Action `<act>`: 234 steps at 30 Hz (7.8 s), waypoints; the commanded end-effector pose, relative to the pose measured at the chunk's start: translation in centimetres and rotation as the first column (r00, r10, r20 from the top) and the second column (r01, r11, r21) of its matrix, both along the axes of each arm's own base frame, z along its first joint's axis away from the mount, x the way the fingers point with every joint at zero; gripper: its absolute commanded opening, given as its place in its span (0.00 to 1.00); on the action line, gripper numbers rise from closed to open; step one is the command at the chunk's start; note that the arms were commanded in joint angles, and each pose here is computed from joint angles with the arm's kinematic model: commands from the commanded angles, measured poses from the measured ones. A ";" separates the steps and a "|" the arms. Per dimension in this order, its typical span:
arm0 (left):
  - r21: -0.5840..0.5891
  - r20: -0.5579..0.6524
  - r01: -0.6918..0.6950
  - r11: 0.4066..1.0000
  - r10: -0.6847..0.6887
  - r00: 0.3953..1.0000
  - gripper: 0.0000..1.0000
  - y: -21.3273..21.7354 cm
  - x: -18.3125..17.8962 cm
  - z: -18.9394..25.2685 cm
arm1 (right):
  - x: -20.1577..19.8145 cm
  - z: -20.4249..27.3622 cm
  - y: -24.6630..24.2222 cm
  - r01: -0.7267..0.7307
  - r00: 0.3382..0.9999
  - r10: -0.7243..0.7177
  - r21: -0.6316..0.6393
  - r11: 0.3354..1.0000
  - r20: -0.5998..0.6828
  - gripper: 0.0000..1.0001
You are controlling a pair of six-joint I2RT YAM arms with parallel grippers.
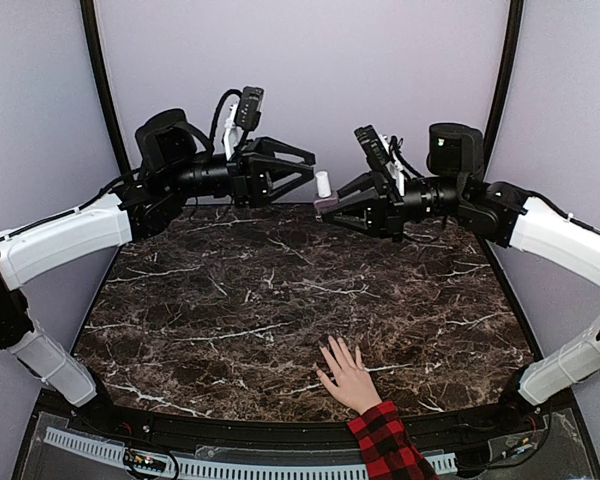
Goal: Paint the nails
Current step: Screw the nail polish bottle cap onto the nail polish bottle.
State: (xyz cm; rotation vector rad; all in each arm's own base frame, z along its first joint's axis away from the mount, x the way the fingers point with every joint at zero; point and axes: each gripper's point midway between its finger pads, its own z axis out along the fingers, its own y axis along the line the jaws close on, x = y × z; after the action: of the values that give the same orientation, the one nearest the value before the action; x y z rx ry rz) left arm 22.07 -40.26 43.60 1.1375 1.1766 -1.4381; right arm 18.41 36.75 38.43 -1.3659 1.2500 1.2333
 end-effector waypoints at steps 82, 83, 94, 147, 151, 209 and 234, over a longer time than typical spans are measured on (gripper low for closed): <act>0.004 0.049 0.128 0.992 -0.128 0.991 0.00 -1.7 -2.2 0.1 | -1.7 4.5 0.3 -0.009 0.992 -0.005 0.114 0.993 0.126 0.00; 0.003 0.052 0.141 0.990 -0.141 0.989 0.00 -1.7 -2.4 0.1 | -2.0 4.7 0.3 -0.030 0.992 0.015 0.116 0.993 0.128 0.00; 0.003 0.036 0.337 0.941 -0.337 0.941 0.00 -1.7 -4.8 -0.5 | -5.3 7.3 -0.6 -0.271 0.959 0.248 0.186 0.945 0.138 0.00; -0.001 -0.121 -0.439 0.899 0.435 0.892 0.52 0.4 8.7 -0.9 | 11.5 -1.5 0.3 0.776 0.624 -0.746 -0.073 0.627 0.231 0.00; 0.008 -0.140 -0.425 0.905 0.422 0.896 0.47 -0.3 8.9 -1.3 | 11.4 -1.9 0.8 0.794 0.599 -0.753 -0.081 0.602 0.271 0.00; 0.042 -0.083 0.122 0.992 -0.118 0.990 0.00 -2.0 0.6 -1.6 | 1.9 3.0 1.0 0.193 0.966 -0.199 0.056 0.980 0.164 0.00; 0.028 -0.039 -0.068 0.997 0.069 0.997 0.37 2.4 3.0 1.3 | 3.6 0.5 -0.2 0.267 0.951 -0.264 0.003 0.964 0.160 0.00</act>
State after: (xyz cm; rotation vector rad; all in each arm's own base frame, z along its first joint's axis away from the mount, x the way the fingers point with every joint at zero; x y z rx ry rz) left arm 23.48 -40.45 42.58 1.1948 1.2092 -1.5280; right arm 21.13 37.33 36.96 -1.3080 1.3577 1.0266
